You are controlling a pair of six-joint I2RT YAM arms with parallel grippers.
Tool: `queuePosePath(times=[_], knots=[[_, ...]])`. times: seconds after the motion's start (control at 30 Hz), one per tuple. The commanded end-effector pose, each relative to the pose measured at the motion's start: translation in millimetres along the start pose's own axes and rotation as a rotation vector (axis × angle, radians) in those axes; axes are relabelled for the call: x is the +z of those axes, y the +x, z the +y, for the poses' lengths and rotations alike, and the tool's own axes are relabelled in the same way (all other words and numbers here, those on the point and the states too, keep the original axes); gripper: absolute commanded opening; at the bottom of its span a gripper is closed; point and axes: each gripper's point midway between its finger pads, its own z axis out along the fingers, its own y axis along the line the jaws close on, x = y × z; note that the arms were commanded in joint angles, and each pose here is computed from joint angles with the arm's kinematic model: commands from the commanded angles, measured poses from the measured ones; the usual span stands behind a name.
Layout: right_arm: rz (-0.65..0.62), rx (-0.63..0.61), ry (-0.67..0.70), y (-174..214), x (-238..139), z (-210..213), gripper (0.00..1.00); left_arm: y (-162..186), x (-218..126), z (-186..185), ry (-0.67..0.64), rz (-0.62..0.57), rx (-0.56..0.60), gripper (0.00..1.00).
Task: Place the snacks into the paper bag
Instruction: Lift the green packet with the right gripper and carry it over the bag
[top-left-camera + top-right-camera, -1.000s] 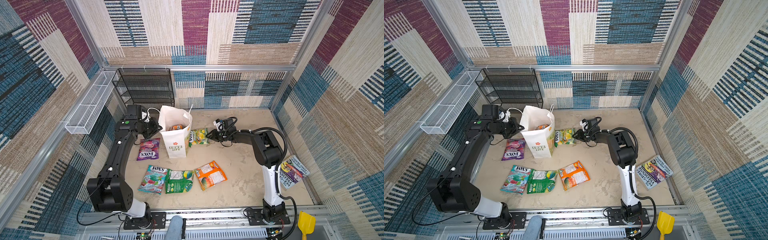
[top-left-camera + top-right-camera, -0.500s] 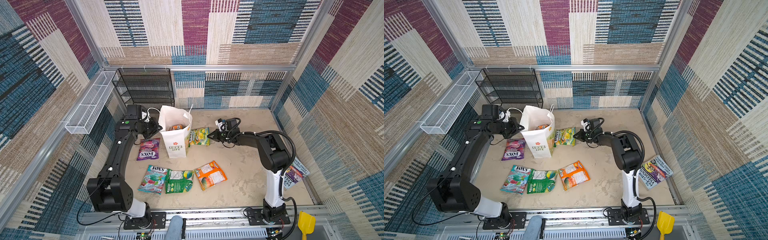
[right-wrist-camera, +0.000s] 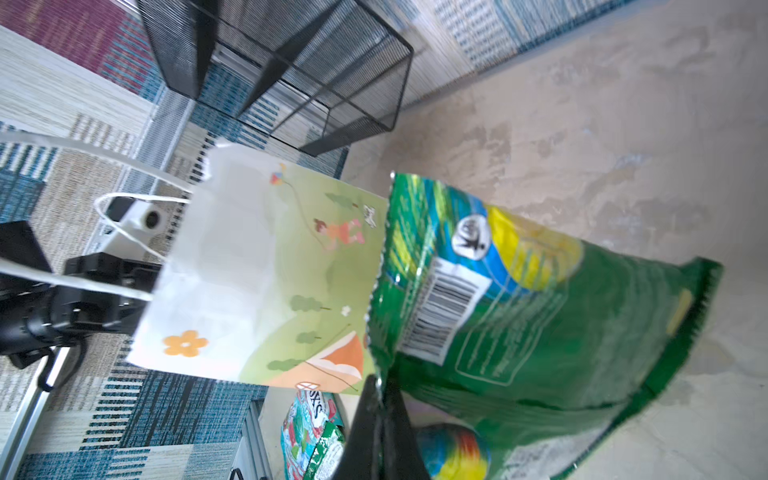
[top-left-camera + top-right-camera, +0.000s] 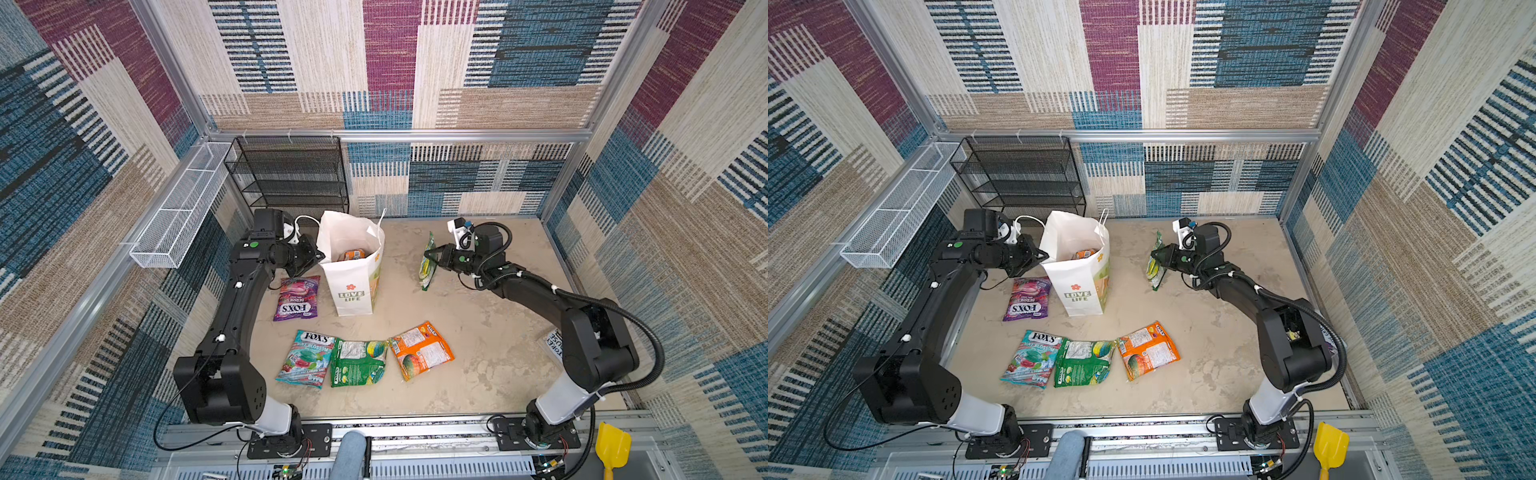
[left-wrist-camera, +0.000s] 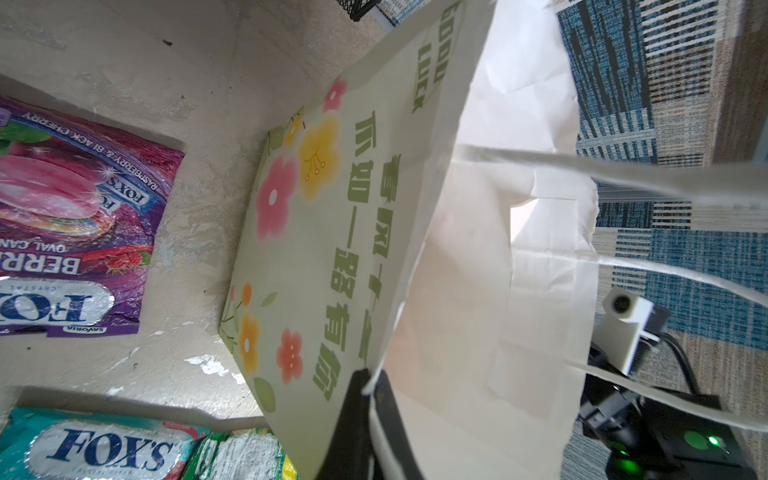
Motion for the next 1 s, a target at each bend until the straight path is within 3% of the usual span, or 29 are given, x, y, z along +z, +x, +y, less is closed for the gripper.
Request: queuePosePath(times=[0.0, 0.3, 0.53, 0.77, 0.97], knots=[[-0.054, -0.022, -0.033, -14.5, -16.7, 26.3, 0.0, -4.2, -2.9, -8.8, 0.039, -0.018, 0.01, 0.02], [-0.182, -0.157, -0.133, -48.0, -67.7, 125.1, 0.0, -4.2, -5.6, -11.7, 0.049, -0.023, 0.013, 0.02], [-0.27, -0.342, -0.226, -63.7, -85.6, 236.9, 0.0, -4.7, -7.9, -15.2, 0.062, -0.028, 0.021, 0.03], [-0.263, -0.435, -0.361, -62.2, -73.0, 317.0, 0.0, -5.4, -9.4, -16.3, 0.063, -0.037, 0.031, 0.03], [-0.188, -0.456, -0.41, -54.3, -31.7, 340.4, 0.0, -5.6, -8.2, -16.4, 0.066, -0.033, 0.029, 0.03]])
